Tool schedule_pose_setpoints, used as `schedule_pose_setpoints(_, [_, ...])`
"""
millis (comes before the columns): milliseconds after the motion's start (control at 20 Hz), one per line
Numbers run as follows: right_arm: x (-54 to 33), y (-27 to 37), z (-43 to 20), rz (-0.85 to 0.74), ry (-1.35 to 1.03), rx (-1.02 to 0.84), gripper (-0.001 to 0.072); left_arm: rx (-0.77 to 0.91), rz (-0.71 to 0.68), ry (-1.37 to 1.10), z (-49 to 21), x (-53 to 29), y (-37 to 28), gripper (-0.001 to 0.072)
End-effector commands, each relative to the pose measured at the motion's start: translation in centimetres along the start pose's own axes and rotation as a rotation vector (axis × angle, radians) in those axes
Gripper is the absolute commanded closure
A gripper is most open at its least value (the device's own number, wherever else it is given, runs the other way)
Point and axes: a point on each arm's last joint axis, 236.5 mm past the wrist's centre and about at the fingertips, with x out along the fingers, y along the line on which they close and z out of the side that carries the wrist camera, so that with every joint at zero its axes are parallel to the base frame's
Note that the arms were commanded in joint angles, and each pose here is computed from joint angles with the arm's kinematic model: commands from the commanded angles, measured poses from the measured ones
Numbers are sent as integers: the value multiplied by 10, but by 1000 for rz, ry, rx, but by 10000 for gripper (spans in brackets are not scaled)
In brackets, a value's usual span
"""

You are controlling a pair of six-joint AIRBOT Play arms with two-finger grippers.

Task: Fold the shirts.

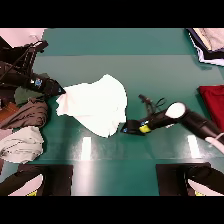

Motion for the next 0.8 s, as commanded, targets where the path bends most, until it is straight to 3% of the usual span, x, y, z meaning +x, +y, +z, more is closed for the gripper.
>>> schedule_pose_setpoints(0, [48,11,-2,17,-42,43,159,3,-3,-12,3,-3,-2,683])
schedule_pose_setpoints(250, [70,12,22,-8,-75,37,162,6,-9,7,-1,-3,-3,684])
schedule_pose_setpoints(350, [71,12,33,-10,-115,39,254,6,-9,7,-1,-3,-4,683])
schedule_pose_setpoints(500, [69,12,48,-7,-178,37,284,6,-9,7,-1,-3,-3,684])
schedule_pose_setpoints(550, [68,12,50,-6,-188,37,343,6,-9,7,-1,-3,-3,683])
schedule_pose_setpoints(650, [68,13,51,-7,-195,31,602,6,-9,9,-2,-3,-4,684])
schedule_pose_setpoints(700, [66,14,52,-6,-198,17,672,7,-10,13,-3,-3,-4,683])
schedule_pose_setpoints(750, [61,16,54,-13,-213,-18,693,16,-9,17,-4,-3,-3,684])
